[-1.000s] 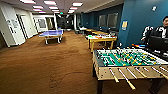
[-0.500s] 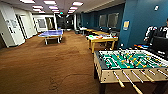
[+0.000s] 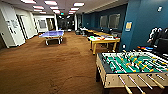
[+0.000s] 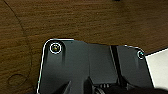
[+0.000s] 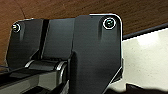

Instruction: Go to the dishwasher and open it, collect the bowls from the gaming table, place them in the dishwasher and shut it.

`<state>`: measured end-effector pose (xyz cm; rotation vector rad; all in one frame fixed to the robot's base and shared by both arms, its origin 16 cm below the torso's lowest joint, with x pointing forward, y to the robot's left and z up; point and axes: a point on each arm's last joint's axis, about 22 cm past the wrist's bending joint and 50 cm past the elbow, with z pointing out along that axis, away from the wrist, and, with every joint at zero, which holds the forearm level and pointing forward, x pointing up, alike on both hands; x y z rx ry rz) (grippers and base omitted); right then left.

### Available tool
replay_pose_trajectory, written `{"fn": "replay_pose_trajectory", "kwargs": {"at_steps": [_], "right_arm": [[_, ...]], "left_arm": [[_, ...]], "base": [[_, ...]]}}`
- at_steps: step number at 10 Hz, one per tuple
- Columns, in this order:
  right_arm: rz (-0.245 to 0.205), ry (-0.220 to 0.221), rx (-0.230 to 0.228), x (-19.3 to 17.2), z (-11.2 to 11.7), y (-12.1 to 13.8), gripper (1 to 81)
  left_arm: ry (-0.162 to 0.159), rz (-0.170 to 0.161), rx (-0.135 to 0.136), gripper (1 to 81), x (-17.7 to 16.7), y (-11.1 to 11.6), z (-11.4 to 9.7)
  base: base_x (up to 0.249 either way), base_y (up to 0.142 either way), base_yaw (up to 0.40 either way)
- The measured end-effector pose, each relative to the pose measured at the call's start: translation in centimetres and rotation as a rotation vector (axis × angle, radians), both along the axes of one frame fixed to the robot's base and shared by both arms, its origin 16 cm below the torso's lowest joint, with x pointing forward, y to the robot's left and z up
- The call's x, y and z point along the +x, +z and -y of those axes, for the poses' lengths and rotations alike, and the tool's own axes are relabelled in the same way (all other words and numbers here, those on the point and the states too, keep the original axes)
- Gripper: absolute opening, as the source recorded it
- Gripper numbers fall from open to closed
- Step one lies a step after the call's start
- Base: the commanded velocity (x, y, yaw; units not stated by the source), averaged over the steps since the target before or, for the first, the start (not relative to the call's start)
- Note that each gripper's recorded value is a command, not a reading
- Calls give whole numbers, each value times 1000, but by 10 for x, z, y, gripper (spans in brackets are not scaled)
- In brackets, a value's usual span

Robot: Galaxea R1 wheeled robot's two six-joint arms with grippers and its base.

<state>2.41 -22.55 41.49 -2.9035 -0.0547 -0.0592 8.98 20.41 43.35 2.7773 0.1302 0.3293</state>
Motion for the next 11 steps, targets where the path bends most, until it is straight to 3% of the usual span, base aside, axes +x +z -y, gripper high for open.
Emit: {"fn": "replay_pose_trajectory", "kwargs": {"at_steps": [3, 11], "right_arm": [[-4, 1, 18, -3, -14, 1, 811], [-2, 0, 8, -2, -5, 0, 811]], "left_arm": [[1, -11, 17, 811, -8, -2, -12], [1, -11, 13, 811, -8, -2, -10]], "base": [[159, 79, 0], [168, 84, 0]]}}
